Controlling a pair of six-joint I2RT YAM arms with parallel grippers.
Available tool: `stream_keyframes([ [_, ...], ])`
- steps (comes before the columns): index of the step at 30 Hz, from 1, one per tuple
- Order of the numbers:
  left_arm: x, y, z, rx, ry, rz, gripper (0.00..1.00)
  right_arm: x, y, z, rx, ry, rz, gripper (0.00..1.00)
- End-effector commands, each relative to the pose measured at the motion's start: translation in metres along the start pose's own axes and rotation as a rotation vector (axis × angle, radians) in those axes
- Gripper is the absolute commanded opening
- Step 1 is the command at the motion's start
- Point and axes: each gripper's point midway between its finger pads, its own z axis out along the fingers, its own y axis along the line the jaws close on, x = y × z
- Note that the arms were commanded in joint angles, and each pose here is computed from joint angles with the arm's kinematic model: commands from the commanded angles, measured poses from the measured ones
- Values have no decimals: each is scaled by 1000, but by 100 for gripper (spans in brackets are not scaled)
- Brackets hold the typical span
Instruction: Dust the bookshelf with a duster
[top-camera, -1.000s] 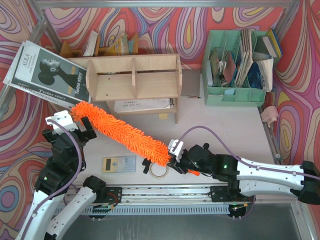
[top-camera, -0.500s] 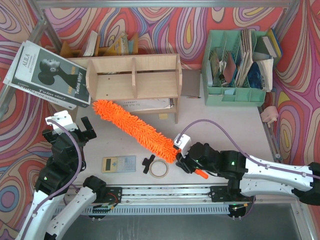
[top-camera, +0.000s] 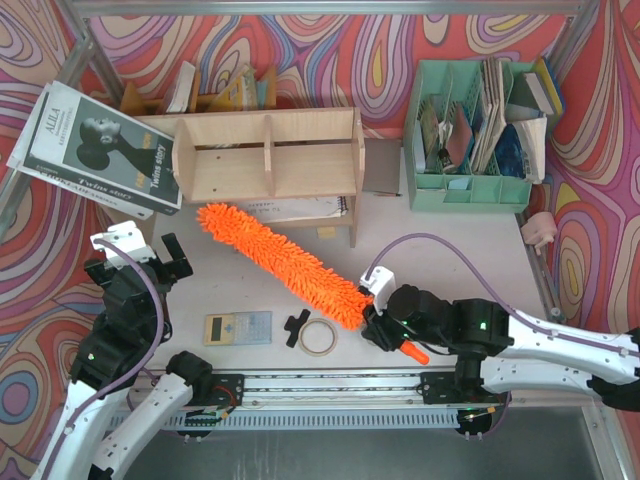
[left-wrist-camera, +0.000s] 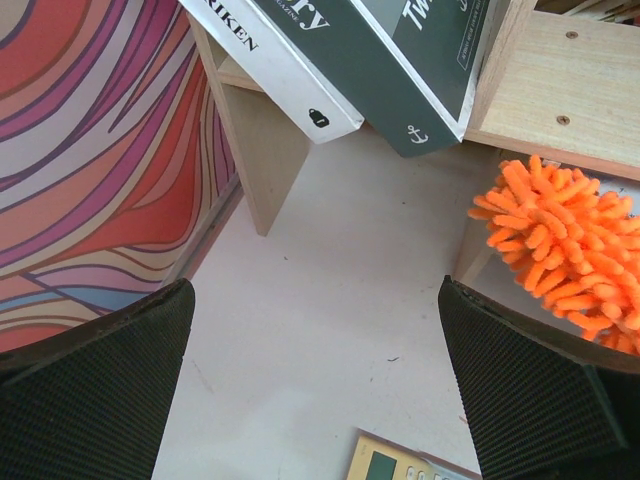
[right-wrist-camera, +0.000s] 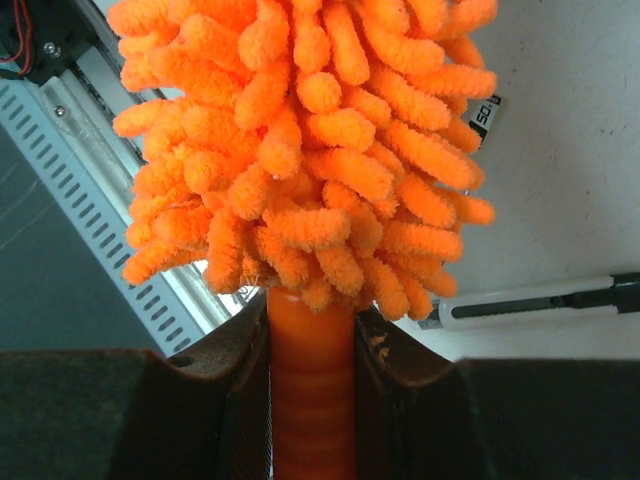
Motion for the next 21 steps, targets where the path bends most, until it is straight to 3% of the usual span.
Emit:
stream_keyframes([
  [1, -2, 4, 0, -24, -6, -10, 99, -13, -13, -22, 77, -58, 138, 0],
  [9, -2, 3, 1, -27, -4, -7, 98, -14, -14, -37, 72, -67, 190, 0],
  [21, -3, 5, 0, -29, -8, -12, 98, -46, 7, 0, 1, -203, 291, 0],
])
